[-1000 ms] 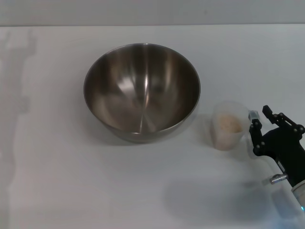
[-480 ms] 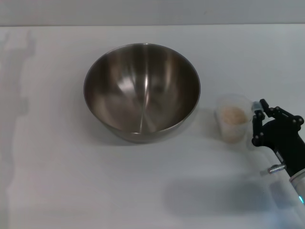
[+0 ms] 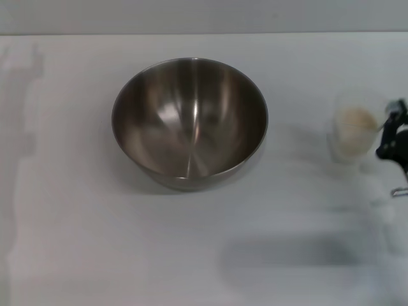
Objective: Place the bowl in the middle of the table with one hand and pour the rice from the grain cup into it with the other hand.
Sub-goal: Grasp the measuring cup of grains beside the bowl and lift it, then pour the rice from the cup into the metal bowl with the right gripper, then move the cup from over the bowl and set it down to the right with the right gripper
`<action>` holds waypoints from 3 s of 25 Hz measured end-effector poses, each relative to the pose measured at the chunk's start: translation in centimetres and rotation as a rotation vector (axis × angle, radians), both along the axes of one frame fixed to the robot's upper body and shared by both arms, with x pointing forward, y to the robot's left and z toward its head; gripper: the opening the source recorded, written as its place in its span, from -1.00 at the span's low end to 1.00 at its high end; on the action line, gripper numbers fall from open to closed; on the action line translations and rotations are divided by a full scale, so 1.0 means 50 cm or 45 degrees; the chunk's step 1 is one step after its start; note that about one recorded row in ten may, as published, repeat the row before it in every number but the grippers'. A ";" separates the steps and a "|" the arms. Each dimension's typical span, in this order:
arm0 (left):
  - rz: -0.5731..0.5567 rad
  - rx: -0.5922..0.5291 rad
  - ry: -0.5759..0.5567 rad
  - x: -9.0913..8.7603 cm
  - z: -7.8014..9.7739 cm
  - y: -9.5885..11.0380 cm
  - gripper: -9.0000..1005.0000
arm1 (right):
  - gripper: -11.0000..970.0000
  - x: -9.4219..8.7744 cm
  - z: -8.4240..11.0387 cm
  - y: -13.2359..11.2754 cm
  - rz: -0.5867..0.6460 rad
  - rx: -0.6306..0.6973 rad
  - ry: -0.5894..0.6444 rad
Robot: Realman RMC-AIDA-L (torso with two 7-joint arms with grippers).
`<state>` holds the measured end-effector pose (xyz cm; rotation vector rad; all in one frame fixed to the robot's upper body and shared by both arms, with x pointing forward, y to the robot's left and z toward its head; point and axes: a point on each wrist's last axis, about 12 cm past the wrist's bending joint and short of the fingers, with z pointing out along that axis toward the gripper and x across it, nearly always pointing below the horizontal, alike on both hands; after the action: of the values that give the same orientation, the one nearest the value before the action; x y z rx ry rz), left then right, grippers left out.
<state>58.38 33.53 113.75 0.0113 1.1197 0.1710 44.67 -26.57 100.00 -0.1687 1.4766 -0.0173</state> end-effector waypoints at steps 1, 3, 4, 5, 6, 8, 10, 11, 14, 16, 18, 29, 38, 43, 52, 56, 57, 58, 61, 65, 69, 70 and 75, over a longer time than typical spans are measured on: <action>0.001 0.000 0.002 0.000 -0.001 0.000 0.26 | -0.90 0.009 0.012 -0.003 -0.017 0.005 -0.051; 0.001 0.000 0.003 -0.001 -0.002 0.001 0.27 | -0.90 0.029 0.035 -0.009 -0.048 0.003 -0.149; 0.001 0.000 0.003 -0.001 -0.002 0.001 0.27 | -0.90 0.042 0.046 -0.011 -0.056 -0.004 -0.192; 0.001 0.000 0.003 -0.001 -0.002 0.001 0.27 | -0.91 0.055 0.057 -0.013 -0.058 -0.011 -0.233; 0.000 0.000 0.001 -0.001 -0.002 -0.001 0.27 | -0.91 0.073 0.070 -0.013 -0.047 -0.032 -0.279; 0.000 0.000 0.001 -0.001 -0.002 -0.001 0.27 | -0.91 0.101 0.090 -0.009 -0.012 -0.075 -0.346; -0.005 0.002 -0.007 -0.002 -0.001 -0.003 0.27 | -0.91 0.130 0.109 0.001 0.039 -0.156 -0.409; -0.005 0.002 -0.007 -0.002 -0.001 -0.003 0.27 | -0.91 0.144 0.119 0.010 0.067 -0.221 -0.441; -0.016 -0.005 -0.023 -0.003 0.001 -0.006 0.27 | -0.92 0.174 0.141 0.036 0.145 -0.403 -0.526; -0.016 -0.005 -0.023 -0.003 0.001 -0.006 0.28 | -0.92 0.192 0.154 0.056 0.193 -0.557 -0.589; -0.021 -0.009 -0.046 -0.005 0.004 -0.008 0.28 | -0.92 0.207 0.161 0.077 0.235 -0.714 -0.641; -0.025 -0.018 -0.061 -0.011 -0.001 -0.012 0.28 | -0.92 0.256 0.169 0.175 0.384 -1.562 -0.927; -0.042 -0.030 -0.064 -0.015 -0.003 -0.014 0.29 | -0.92 0.273 0.175 0.200 0.458 -1.943 -1.161; -0.042 -0.028 -0.065 -0.015 -0.002 -0.013 0.29 | -0.92 0.279 0.177 0.208 0.537 -2.041 -1.261; -0.037 -0.028 -0.060 -0.012 -0.002 -0.011 0.30 | -0.91 0.287 0.184 0.209 0.584 -2.169 -1.392; -0.037 -0.028 -0.052 -0.010 -0.003 -0.011 0.30 | -0.91 0.285 0.187 0.211 0.569 -2.210 -1.466; -0.037 -0.028 -0.052 -0.010 -0.003 -0.011 0.30 | -0.91 0.285 0.188 0.212 0.561 -2.217 -1.478; -0.036 -0.027 -0.050 -0.010 -0.003 -0.010 0.30 | -0.91 0.285 0.190 0.213 0.552 -2.224 -1.492; -0.035 -0.026 -0.051 -0.009 -0.003 -0.009 0.31 | -0.91 0.285 0.192 0.214 0.540 -2.230 -1.511; -0.037 -0.026 -0.053 -0.008 -0.002 -0.010 0.31 | -0.92 0.280 0.197 0.214 0.480 -2.169 -1.486; -0.037 -0.026 -0.049 -0.008 -0.003 -0.010 0.31 | -0.92 0.271 0.218 0.209 0.344 -1.806 -1.309; -0.036 -0.026 -0.046 -0.009 -0.005 -0.010 0.31 | -0.92 0.268 0.223 0.206 0.317 -1.681 -1.249; -0.036 -0.024 -0.041 -0.011 -0.009 -0.009 0.32 | -0.92 0.251 0.224 0.185 0.217 -1.095 -0.953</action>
<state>57.83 33.05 113.30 0.0075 1.0884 0.1351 57.21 -17.32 111.21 -0.8824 0.6240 -0.5270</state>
